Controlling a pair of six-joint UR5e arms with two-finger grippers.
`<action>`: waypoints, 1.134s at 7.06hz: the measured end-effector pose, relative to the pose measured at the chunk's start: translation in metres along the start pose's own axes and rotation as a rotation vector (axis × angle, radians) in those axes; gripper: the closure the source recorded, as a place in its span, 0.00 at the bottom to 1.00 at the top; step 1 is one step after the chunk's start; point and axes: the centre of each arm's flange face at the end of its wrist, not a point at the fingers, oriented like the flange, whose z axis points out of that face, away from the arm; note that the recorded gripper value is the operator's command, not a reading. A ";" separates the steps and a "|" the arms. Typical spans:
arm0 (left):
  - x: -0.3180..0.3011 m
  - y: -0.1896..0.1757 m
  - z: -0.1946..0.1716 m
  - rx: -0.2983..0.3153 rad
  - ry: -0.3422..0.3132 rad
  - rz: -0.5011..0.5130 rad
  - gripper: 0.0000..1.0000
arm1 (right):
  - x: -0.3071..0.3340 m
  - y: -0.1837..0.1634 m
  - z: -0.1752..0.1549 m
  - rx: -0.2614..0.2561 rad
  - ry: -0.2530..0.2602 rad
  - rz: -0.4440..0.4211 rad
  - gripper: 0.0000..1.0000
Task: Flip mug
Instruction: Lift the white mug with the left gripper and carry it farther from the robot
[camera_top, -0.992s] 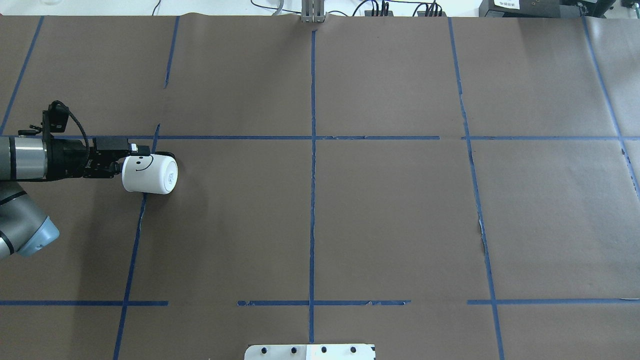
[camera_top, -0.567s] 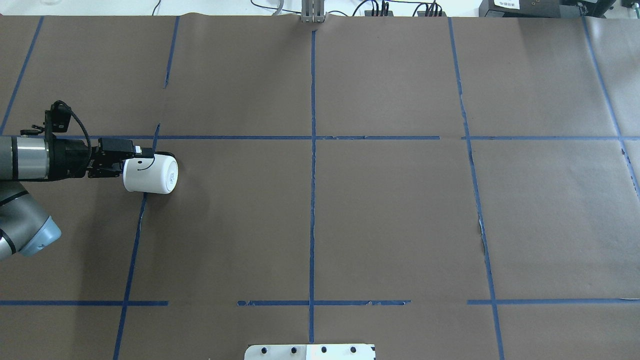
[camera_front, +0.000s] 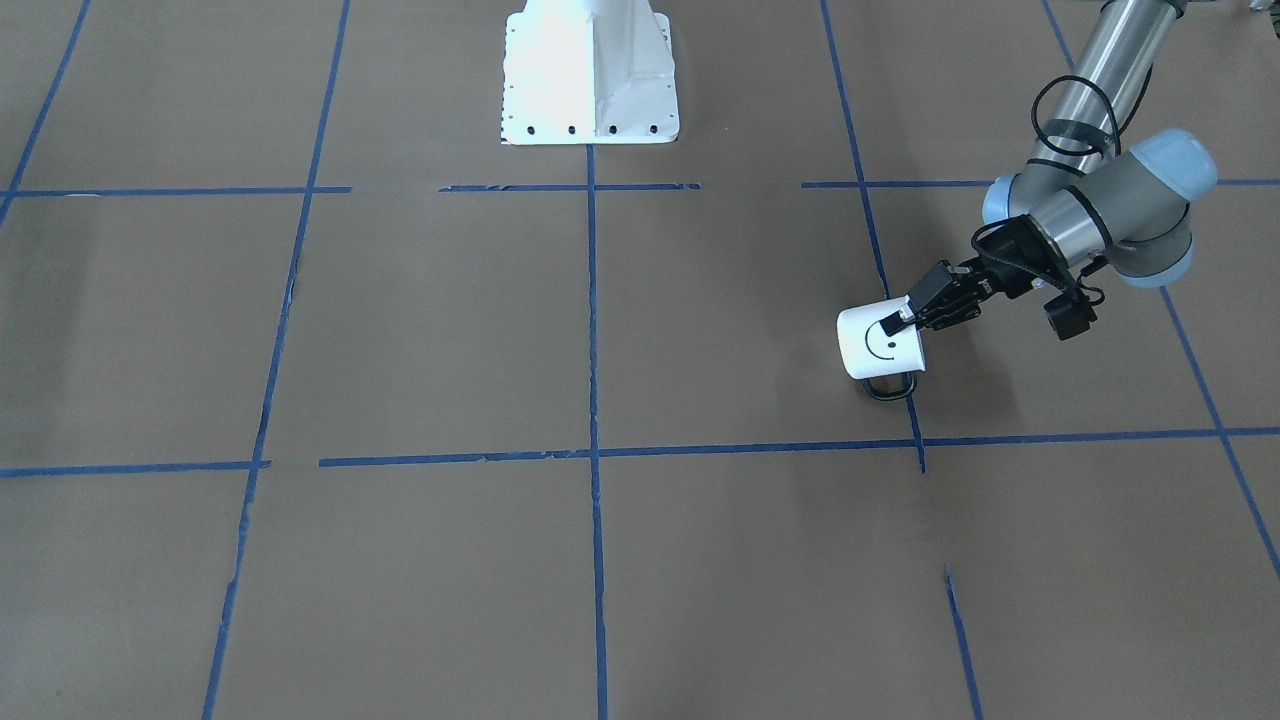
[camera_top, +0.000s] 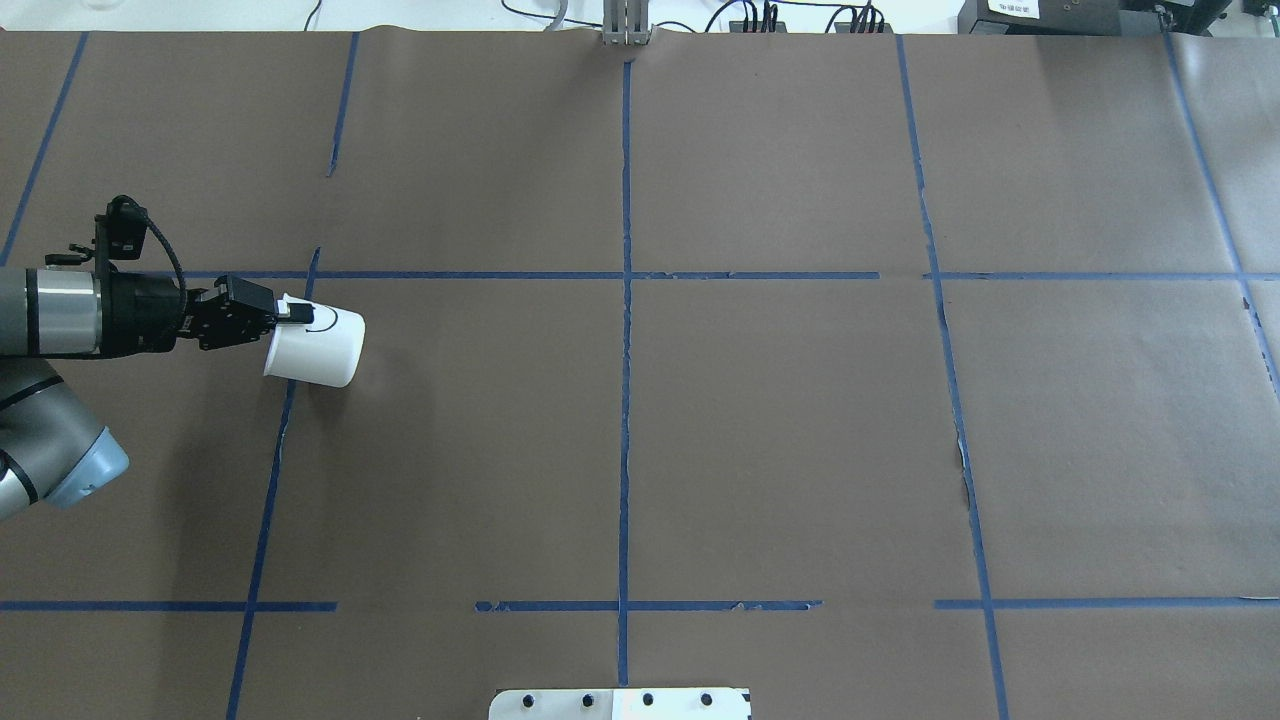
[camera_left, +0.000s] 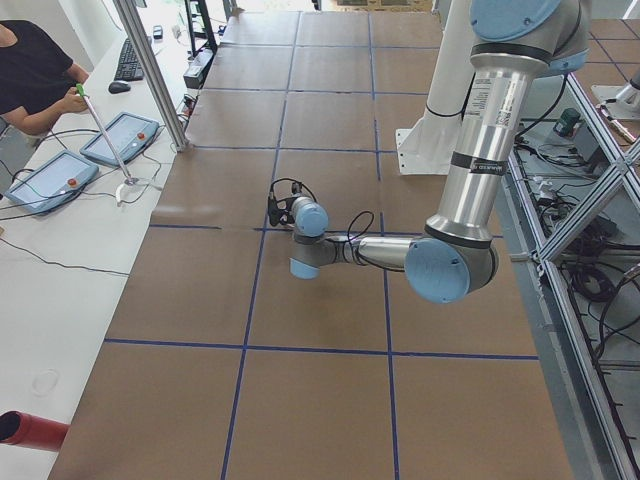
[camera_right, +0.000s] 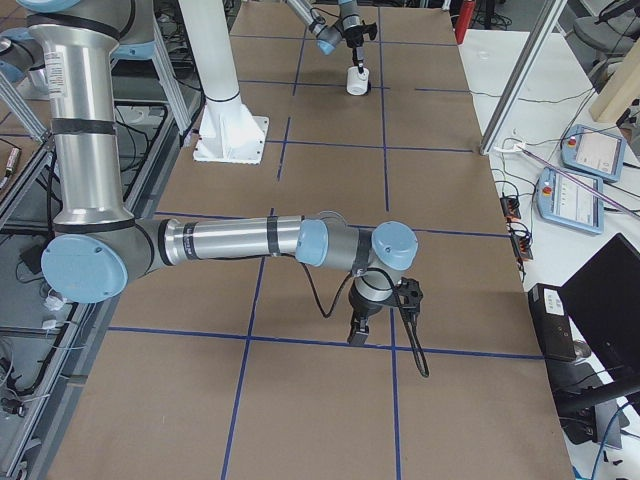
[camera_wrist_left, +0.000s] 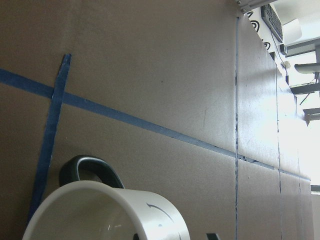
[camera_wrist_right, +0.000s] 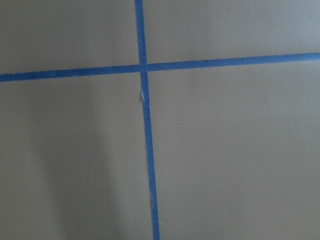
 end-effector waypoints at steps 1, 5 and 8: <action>0.006 0.000 0.002 -0.003 0.009 0.005 1.00 | 0.000 0.000 0.000 0.000 0.000 0.000 0.00; 0.055 0.009 0.015 -0.099 -0.020 -0.004 1.00 | 0.000 0.000 0.000 0.000 0.000 0.000 0.00; 0.104 0.001 0.038 -0.096 -0.086 -0.037 1.00 | 0.000 0.000 0.000 0.000 0.000 0.000 0.00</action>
